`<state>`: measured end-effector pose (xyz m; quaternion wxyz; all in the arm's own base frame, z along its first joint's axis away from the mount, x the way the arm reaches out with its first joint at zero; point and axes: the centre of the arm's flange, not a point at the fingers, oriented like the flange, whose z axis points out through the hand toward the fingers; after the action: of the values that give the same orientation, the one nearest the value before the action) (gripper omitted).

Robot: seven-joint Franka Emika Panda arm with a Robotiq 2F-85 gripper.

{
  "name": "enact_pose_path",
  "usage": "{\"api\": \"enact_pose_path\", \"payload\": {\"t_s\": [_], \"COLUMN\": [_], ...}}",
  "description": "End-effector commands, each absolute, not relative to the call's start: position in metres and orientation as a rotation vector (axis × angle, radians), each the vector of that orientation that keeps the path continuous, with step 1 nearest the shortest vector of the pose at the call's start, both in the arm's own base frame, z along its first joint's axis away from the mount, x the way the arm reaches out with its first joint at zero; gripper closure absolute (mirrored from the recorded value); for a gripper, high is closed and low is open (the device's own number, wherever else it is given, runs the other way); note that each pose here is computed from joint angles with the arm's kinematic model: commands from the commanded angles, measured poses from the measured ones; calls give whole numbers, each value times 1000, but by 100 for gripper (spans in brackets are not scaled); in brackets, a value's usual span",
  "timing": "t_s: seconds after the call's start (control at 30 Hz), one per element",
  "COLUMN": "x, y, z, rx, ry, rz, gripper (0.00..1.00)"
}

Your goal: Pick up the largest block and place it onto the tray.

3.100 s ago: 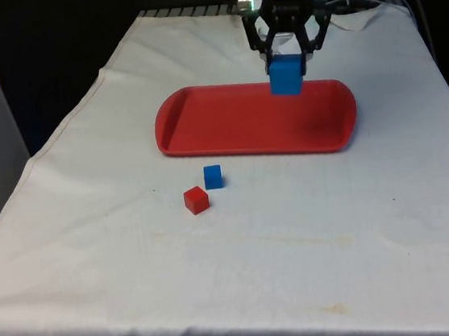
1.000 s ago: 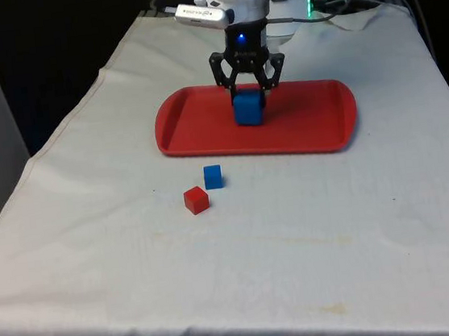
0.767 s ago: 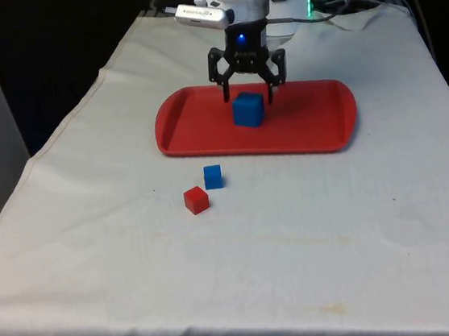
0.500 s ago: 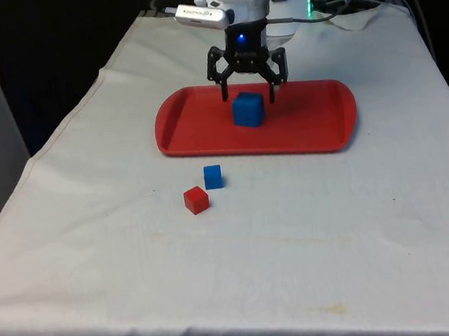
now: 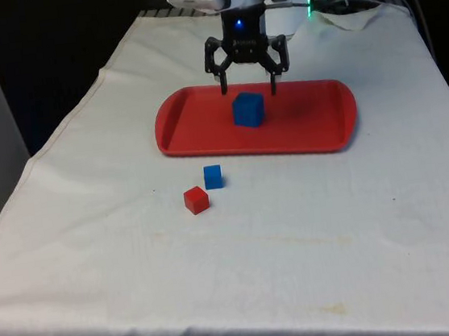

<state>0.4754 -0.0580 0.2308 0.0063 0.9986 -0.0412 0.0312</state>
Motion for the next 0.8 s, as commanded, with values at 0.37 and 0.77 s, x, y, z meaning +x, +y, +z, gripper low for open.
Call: {"api": "enact_pose_path", "payload": {"t_s": [0.37, 0.77], "x": [511, 538], "y": [-62, -64], "z": [274, 310], "rx": [3160, 3186], "ry": [-113, -85], "rz": [116, 132], "gripper": [0, 0]}}
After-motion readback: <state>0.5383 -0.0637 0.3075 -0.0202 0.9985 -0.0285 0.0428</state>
